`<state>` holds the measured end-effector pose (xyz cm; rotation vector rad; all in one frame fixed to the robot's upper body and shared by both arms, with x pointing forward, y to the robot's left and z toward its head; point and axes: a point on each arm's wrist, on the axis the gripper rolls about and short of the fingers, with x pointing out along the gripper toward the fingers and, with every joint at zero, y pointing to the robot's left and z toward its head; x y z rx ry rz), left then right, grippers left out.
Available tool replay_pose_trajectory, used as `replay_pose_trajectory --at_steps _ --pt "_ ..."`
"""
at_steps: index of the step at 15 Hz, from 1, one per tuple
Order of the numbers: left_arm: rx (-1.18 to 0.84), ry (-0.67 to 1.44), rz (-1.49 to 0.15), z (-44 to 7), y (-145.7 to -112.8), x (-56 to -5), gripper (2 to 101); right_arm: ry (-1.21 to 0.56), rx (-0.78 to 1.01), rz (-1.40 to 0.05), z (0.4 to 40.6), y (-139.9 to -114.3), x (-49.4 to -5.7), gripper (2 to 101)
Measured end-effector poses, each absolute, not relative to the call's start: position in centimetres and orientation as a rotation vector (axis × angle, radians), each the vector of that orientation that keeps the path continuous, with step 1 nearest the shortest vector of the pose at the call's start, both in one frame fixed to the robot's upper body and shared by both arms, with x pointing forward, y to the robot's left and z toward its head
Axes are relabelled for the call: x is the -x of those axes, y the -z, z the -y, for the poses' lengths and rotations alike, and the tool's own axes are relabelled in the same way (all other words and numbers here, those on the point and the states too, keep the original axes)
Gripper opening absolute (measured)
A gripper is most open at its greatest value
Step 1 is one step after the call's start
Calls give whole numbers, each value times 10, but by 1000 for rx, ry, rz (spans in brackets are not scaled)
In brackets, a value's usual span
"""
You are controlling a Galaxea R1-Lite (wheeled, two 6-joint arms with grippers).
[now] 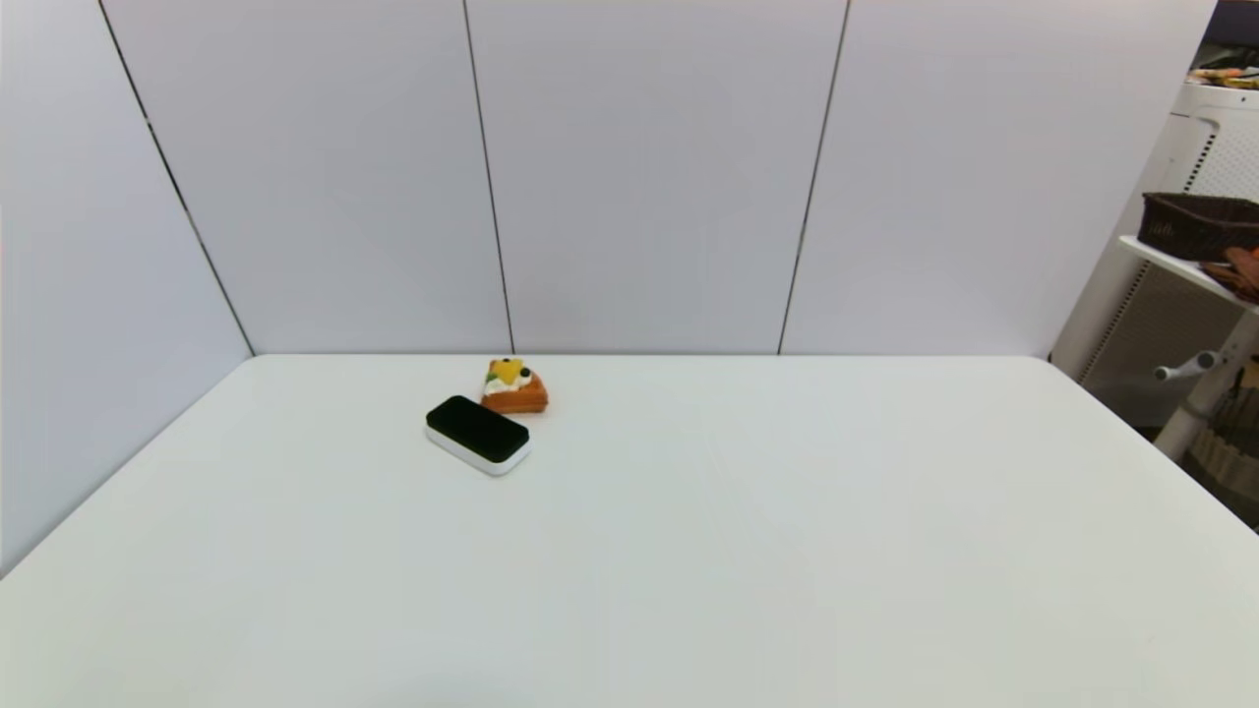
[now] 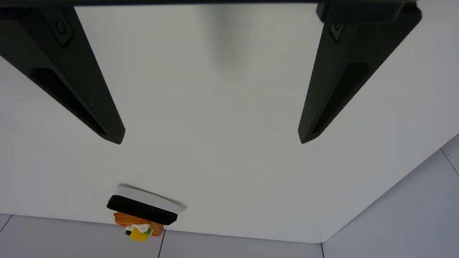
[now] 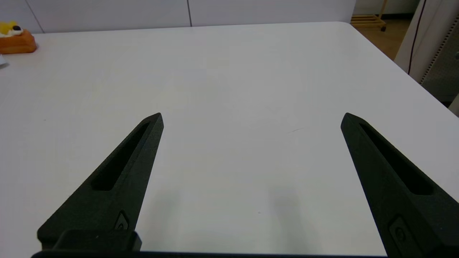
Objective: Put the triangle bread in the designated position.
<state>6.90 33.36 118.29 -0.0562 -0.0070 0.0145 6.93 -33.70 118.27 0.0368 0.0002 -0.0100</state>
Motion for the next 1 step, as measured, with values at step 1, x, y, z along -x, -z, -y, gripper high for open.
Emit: replay_pose_trajectory --at_steps 1 --pt "56 -14 7 -334 -1183 -69 978 10 -37 -1 337 -1183 -69 980"
